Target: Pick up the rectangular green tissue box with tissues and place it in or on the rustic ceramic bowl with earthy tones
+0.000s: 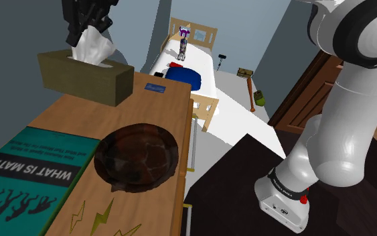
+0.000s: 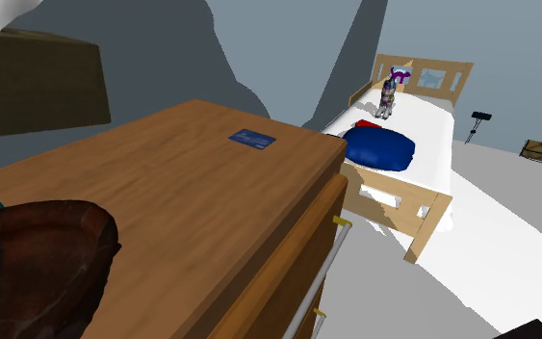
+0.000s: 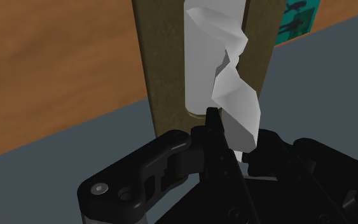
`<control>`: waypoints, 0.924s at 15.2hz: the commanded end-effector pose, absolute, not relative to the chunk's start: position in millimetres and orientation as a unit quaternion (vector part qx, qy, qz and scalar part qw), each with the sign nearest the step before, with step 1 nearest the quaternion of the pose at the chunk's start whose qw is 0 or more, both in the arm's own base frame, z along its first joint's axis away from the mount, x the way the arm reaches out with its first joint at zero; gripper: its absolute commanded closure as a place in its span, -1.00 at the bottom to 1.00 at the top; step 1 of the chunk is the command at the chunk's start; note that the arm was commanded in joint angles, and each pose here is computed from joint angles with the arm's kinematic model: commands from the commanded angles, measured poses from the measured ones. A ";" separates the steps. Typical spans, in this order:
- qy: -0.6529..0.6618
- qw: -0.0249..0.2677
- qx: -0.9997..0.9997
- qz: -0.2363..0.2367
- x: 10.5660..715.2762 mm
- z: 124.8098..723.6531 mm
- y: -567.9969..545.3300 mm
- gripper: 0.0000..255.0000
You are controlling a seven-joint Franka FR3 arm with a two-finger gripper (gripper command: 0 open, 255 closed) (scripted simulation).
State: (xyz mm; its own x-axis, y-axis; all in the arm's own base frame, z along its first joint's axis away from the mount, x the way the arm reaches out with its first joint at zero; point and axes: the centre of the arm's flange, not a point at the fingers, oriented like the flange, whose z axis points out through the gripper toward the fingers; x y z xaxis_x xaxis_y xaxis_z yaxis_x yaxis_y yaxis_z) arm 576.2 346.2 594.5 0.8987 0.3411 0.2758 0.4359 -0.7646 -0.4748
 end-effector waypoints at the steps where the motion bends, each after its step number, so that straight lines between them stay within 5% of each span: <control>1: -0.208 0.273 -0.935 -0.087 576.3 605.3 346.4 1.00; 10: -0.208 0.273 -0.935 -0.087 576.3 650.6 346.4 1.00; 14: -0.208 0.273 -0.935 -0.087 525.2 662.0 353.4 1.00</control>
State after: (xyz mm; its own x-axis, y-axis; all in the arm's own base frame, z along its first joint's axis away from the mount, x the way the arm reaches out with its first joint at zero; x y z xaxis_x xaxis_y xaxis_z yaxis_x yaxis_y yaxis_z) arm 539.7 354.2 660.0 0.8984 0.3417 0.2760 0.4365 -0.7640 -0.4751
